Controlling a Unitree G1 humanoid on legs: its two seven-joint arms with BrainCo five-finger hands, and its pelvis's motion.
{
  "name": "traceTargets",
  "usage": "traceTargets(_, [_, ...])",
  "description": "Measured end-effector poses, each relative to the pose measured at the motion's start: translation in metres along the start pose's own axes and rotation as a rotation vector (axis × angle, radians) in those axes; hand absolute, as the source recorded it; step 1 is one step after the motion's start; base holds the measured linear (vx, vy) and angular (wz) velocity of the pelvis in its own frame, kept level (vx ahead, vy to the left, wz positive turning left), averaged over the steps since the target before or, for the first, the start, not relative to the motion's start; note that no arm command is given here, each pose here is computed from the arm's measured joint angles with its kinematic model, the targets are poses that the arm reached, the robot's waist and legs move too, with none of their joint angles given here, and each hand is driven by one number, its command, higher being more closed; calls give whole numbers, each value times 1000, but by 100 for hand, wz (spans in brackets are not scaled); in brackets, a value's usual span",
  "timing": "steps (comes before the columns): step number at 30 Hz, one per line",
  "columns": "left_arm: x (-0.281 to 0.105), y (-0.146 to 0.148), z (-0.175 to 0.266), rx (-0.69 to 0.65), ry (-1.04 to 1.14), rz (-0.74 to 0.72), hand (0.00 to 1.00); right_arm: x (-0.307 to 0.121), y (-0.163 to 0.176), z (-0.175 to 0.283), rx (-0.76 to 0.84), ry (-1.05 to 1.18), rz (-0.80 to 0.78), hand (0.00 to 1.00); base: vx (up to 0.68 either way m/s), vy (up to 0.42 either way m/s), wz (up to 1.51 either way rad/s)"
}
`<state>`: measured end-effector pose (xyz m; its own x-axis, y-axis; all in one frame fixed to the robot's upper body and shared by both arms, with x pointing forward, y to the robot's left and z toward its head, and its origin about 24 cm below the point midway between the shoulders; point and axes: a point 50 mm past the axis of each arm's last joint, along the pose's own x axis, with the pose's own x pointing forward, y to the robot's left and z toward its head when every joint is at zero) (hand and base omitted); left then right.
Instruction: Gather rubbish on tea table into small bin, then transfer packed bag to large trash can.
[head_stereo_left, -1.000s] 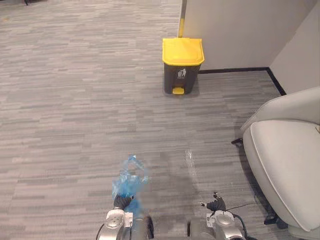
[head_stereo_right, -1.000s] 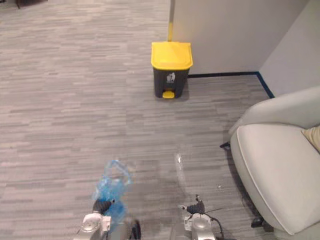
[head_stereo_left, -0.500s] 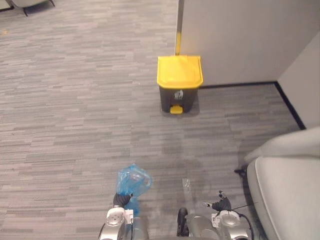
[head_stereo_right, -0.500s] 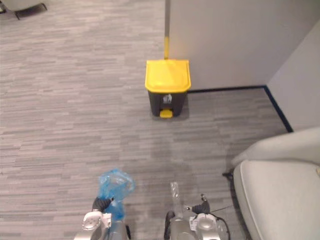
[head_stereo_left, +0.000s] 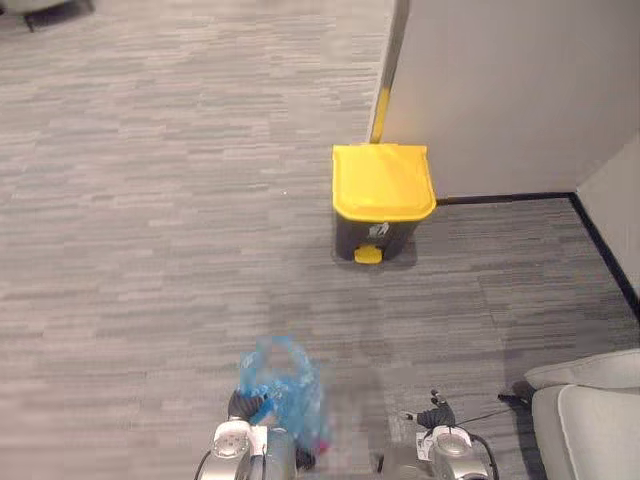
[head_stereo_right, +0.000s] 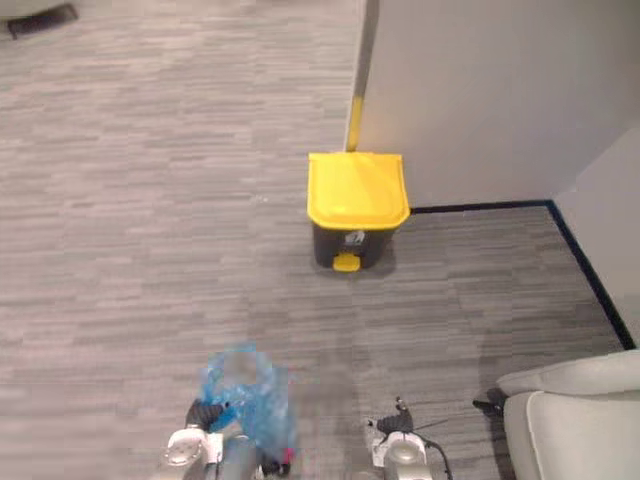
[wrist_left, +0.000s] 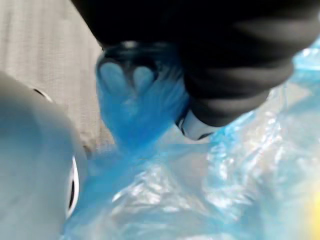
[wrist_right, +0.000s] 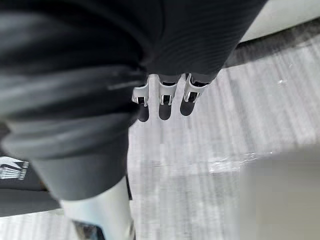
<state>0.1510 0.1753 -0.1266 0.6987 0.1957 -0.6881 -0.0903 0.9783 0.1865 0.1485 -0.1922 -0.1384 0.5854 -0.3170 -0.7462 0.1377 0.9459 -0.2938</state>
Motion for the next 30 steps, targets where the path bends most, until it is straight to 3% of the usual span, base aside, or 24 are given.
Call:
traceTargets(6, [5,16,5,20,-10,37,100,3,3,14,-19,-42,10,0,474,-98,16])
traceTargets(10, [6,5,5,5,1,15,100,8,-15,16,-35,-45,-32,0,451,-178,26])
traceTargets(16, [4,-8,10,-32,-19,-19,100,1,-11,0,6,-5,-31,0,317,-125,27])
traceTargets(23, [2,-20,10,-49,-18,-71,100,-1,-9,-9,40,32,-38,0,215,150,-18])
traceTargets(30, [5,-1,2,3,13,-36,100,-1,-1,-11,36,53,-14,0,203,190,-27])
